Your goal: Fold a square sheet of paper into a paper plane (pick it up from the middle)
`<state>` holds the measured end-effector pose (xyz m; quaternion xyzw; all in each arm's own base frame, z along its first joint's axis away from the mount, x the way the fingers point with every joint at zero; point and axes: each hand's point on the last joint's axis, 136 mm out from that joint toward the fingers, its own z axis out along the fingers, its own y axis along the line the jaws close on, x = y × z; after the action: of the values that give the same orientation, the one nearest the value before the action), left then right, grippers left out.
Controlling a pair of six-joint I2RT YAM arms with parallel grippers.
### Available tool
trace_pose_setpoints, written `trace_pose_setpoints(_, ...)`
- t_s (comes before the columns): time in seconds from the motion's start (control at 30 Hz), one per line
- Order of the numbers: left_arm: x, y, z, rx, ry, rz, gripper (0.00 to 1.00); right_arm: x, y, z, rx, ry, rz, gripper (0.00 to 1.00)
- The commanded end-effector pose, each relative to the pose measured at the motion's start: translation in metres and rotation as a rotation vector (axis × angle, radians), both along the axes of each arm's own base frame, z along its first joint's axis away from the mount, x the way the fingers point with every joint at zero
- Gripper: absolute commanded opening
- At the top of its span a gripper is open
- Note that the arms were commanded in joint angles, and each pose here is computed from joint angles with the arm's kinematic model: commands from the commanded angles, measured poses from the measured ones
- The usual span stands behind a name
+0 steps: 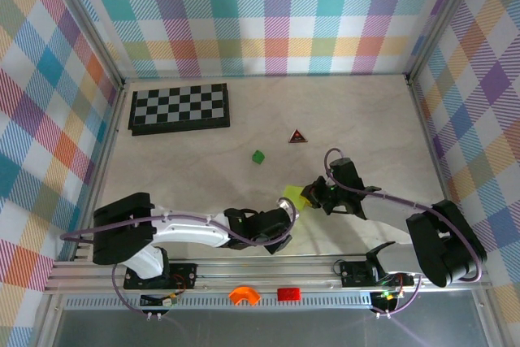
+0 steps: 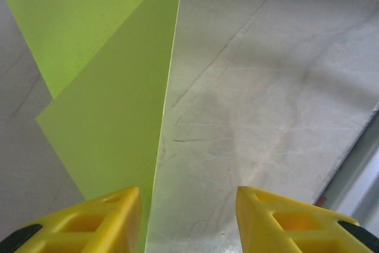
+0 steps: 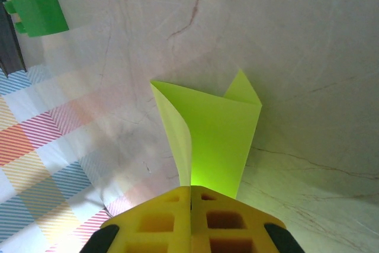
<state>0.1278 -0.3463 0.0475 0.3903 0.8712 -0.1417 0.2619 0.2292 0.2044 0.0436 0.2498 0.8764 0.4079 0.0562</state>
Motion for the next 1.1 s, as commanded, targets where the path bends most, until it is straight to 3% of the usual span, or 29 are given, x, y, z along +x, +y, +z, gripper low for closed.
trace_pose_setpoints(0.0,0.014,0.017,-0.005,0.126,-0.104,0.024,0.46,0.007,0.004,0.011,0.015,-0.026,-0.009,0.00)
trace_pose_setpoints(0.47,0.018,0.005,-0.010,0.182,-0.177,0.006,0.37,0.005,0.003,0.014,0.012,-0.035,-0.005,0.00)
trace_pose_setpoints(0.8,0.019,0.003,-0.014,0.205,-0.187,0.001,0.21,0.005,0.002,0.013,0.008,-0.033,-0.003,0.00)
trace_pose_setpoints(1.07,0.023,0.006,-0.014,0.226,-0.208,0.017,0.25,0.006,0.003,0.016,0.013,-0.039,-0.002,0.00)
